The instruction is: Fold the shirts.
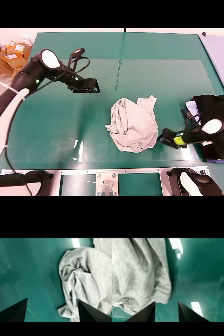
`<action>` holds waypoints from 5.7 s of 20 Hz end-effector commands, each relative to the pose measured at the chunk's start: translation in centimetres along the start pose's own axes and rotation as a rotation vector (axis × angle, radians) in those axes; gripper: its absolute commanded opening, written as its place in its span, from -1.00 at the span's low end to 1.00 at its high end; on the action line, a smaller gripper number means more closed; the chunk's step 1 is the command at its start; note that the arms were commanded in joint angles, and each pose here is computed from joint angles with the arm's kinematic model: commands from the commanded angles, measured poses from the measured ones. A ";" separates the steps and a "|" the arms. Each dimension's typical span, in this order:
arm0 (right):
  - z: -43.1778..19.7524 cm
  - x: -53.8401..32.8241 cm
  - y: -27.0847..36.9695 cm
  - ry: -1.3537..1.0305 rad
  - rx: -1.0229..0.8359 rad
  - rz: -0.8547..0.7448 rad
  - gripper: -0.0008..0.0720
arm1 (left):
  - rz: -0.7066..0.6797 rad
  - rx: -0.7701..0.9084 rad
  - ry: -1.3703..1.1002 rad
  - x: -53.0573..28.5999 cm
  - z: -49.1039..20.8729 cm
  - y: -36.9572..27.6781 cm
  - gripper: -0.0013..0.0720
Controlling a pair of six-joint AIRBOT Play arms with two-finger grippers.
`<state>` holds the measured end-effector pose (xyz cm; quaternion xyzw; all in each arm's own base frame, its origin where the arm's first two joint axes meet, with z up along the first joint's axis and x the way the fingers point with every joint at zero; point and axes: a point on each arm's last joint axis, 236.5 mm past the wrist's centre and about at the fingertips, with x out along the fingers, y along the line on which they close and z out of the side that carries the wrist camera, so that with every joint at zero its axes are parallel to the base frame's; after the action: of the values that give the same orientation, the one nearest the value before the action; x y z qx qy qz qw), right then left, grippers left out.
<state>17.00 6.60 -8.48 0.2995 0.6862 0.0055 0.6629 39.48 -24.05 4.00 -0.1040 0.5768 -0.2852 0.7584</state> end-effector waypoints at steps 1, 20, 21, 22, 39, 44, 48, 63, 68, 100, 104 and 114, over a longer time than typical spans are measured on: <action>-1.5 3.2 0.3 0.008 0.029 0.054 -0.19 | -0.114 -0.043 0.047 3.1 -0.2 -0.6 0.96; 7.3 -2.3 -0.4 -0.138 -0.046 -0.146 -0.94 | -0.368 0.027 -0.061 17.6 0.1 -8.3 -0.91; 7.8 -2.7 -0.2 -0.149 -0.055 -0.148 -0.94 | -0.365 0.018 -0.062 17.3 0.3 -8.0 -0.92; 8.4 -3.2 -0.2 -0.166 -0.065 -0.156 -0.94 | -0.359 0.020 -0.058 16.6 0.5 -7.4 -0.92; 2.1 -49.2 28.8 -1.156 -0.716 0.438 -0.94 | -0.103 0.700 -0.878 -35.3 -4.8 -20.7 -0.91; 1.6 -49.7 28.8 -1.171 -0.716 0.441 -0.94 | 0.174 0.707 -0.862 -37.3 -4.1 -16.3 -0.91; 8.3 -41.8 26.8 -0.954 -0.628 0.377 -0.94 | 0.184 0.623 -0.606 -27.8 -0.9 -11.4 -0.91; 27.5 -6.0 9.3 -0.428 -0.166 0.129 0.19 | -0.155 0.001 -0.130 1.4 7.3 3.6 0.65; 23.3 -10.6 4.1 -0.284 -0.117 0.091 0.15 | -0.205 -0.124 0.049 -6.7 4.2 6.5 0.43; 14.0 1.7 9.4 -0.038 -0.117 0.336 -0.94 | -0.029 -0.312 -0.073 5.0 -12.2 7.9 -0.91; 15.9 -8.4 12.5 -0.138 -0.211 0.431 -0.94 | 0.135 -0.046 -0.079 -4.7 -8.3 5.8 -0.92; 2.3 -53.2 24.6 -1.400 -0.578 0.418 -0.94 | 0.320 0.393 -1.108 -49.9 -3.8 -15.1 -0.91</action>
<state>33.25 1.56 37.84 0.2237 0.1719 0.1452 0.9483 29.71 -10.51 40.52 -0.0087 0.1787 -0.1917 0.9650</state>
